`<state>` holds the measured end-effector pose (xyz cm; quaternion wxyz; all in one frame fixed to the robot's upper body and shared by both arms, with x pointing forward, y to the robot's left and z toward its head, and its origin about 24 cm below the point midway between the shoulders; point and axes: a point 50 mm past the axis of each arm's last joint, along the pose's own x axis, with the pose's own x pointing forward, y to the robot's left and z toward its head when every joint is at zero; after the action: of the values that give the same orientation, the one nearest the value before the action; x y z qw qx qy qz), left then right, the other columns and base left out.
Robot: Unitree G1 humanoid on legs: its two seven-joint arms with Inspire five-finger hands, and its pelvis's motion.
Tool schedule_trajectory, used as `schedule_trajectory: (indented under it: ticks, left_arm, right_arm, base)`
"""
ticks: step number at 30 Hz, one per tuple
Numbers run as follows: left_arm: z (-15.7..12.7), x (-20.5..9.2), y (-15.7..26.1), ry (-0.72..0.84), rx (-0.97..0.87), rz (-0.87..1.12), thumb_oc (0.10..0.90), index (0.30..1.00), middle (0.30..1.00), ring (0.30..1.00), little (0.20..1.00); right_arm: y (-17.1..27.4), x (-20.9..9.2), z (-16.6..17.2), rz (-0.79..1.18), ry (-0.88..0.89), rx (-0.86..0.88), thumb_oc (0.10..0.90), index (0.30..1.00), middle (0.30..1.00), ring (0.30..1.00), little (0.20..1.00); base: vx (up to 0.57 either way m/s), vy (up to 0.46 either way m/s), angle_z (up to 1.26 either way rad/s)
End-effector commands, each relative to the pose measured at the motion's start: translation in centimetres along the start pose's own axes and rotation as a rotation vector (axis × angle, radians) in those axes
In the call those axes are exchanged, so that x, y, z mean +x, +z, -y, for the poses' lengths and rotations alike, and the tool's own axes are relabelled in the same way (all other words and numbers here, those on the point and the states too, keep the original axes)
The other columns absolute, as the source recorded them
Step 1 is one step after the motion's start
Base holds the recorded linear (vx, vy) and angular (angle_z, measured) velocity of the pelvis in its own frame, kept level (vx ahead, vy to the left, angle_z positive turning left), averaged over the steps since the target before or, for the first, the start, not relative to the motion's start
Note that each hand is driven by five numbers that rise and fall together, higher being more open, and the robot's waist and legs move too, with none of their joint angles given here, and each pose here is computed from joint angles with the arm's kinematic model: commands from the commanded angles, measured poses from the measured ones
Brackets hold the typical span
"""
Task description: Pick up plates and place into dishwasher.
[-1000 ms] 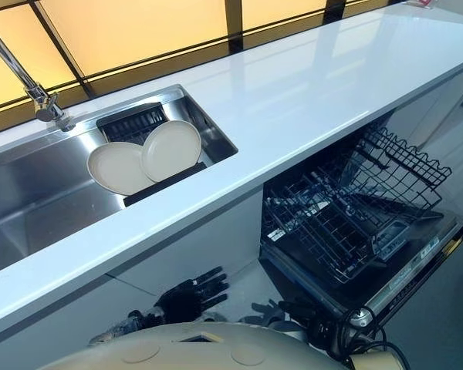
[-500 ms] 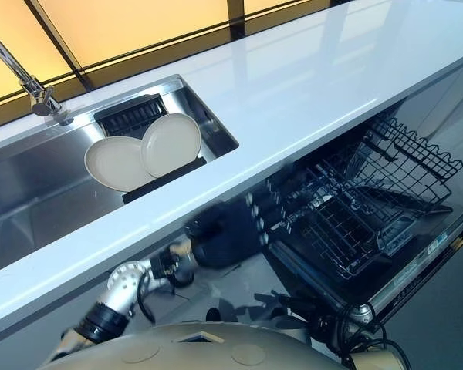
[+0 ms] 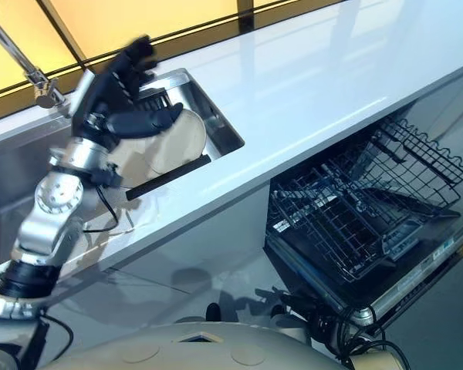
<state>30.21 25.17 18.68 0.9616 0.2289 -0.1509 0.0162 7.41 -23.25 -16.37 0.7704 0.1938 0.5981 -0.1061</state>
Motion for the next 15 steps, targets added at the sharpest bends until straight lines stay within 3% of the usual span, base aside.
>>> schedule_trajectory:
  ticks: [1, 8, 15]
  left_arm:
    - [-4.6, 3.8, 4.9, 0.123, 0.169, 0.137, 0.800, 0.900, 0.900, 0.900, 0.900]
    - [-9.2, 7.2, 3.6, 0.191, 0.318, -0.066, 0.800, 0.900, 0.900, 0.900, 0.900]
    - [-9.7, 8.6, 2.7, 0.213, 0.356, -0.210, 0.800, 0.900, 0.900, 0.900, 0.900]
  right_arm:
    - [-0.4, -0.4, 1.2, -0.049, -0.016, 0.004, 0.800, 0.900, 0.900, 0.900, 0.900]
    - [-0.2, -0.7, 2.2, -0.062, -0.053, -0.019, 0.800, 0.900, 0.900, 0.900, 0.900]
    - [-0.6, -1.1, 3.3, -0.071, -0.078, -0.018, 0.800, 0.900, 0.900, 0.900, 0.900]
  base:
    - [0.05, 0.084, -0.05]
    - [0.05, 0.073, -0.03]
    - [0.07, 0.082, -0.04]
